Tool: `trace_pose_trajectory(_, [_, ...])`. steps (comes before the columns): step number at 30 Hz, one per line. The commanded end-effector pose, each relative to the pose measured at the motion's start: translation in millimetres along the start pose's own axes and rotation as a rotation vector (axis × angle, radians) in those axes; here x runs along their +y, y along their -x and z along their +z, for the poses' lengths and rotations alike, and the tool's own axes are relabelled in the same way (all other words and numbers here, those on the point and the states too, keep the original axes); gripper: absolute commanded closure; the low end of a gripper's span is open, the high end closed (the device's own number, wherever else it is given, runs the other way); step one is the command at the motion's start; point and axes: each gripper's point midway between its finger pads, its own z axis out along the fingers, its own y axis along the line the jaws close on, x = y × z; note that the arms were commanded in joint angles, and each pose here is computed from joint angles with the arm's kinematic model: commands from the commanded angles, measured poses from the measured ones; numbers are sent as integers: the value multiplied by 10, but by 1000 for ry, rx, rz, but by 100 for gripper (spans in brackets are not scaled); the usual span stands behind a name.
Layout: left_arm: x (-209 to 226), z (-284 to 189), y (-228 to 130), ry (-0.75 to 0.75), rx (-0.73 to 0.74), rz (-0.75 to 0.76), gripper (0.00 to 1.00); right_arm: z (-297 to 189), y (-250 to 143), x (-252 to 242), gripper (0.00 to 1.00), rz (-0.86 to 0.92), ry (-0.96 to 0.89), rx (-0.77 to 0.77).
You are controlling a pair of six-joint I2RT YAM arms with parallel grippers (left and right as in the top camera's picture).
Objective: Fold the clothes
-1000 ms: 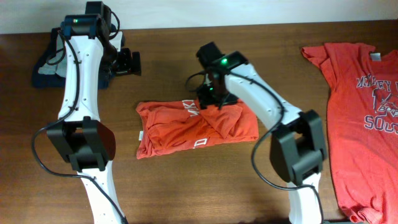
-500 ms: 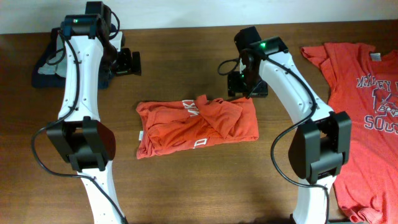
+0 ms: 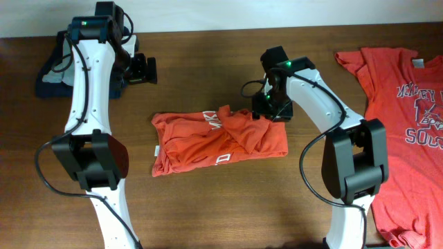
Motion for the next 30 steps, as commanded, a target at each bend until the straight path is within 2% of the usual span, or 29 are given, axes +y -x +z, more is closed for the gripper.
trace_pose_trajectory(1, [8,-33,-11,6,-4,3,1,-1,-46,37,38,21,43,5])
trace_pose_trajectory(7, [9,-33,-11,7,-4,2,1,190,-118,-26,40,67,39,17])
trace_pose_trajectory(15, [8,-33,-11,6,-4,2,1,167,-81,37,59,61,70,7])
trace_pose_trajectory(21, [8,-33,-11,6,-4,2,1,45,-69,104,62,55,79,9])
trace_pose_trajectory(27, [8,-33,-11,6,-4,2,1,-2,-93,309,95,17,121,11])
trace_pose_trajectory(30, [8,-31,-11,7,-4,3,1,21,-159,432,96,-14,124,20])
